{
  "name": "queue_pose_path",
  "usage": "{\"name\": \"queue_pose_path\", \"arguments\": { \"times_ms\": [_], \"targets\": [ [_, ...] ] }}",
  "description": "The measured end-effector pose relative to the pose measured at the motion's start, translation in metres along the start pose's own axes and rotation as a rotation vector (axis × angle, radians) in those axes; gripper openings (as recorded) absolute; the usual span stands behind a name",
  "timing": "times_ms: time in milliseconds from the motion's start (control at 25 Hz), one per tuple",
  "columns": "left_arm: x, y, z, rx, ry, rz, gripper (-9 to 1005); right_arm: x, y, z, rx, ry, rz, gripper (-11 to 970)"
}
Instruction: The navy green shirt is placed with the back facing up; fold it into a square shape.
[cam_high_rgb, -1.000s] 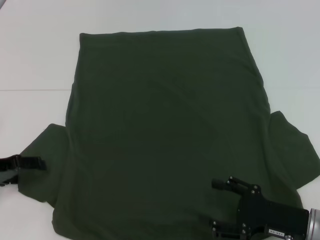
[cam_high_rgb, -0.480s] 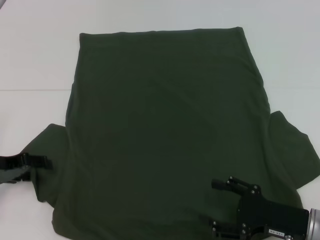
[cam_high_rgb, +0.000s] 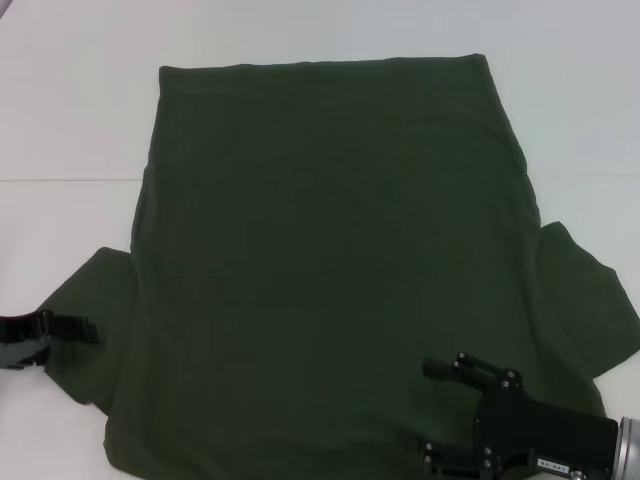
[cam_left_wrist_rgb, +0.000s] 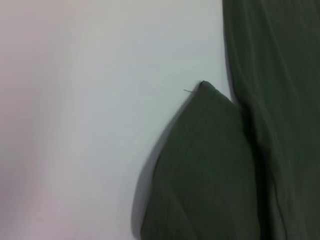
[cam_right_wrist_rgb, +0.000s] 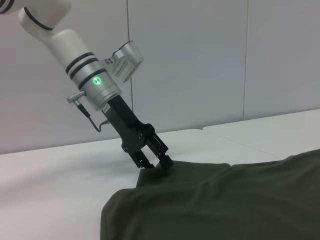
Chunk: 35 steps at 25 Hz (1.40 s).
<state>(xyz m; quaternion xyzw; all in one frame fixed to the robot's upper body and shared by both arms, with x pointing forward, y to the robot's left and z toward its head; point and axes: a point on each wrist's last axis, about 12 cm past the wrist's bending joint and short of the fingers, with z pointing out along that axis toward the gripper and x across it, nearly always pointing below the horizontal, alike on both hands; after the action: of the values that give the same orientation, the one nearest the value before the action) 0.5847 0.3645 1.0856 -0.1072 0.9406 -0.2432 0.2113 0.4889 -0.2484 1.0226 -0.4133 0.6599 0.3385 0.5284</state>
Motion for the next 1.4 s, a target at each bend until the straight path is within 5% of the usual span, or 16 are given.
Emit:
{"name": "queue_pose_path", "arguments": {
  "times_ms": [560, 1320, 1400],
  "targets": [
    [-0.002, -0.006, 0.002, -0.043, 0.043, 0.077, 752, 0.000, 0.000, 0.000, 0.000, -0.002, 0.000, 916],
    [-0.005, -0.011, 0.003, -0.056, 0.046, 0.109, 18, -0.001, -0.001, 0.000, 0.003, -0.005, -0.002, 916],
    [-0.006, -0.011, 0.002, -0.057, 0.045, 0.115, 18, -0.001, -0.001, 0.000, 0.003, -0.005, -0.002, 916]
  ]
}}
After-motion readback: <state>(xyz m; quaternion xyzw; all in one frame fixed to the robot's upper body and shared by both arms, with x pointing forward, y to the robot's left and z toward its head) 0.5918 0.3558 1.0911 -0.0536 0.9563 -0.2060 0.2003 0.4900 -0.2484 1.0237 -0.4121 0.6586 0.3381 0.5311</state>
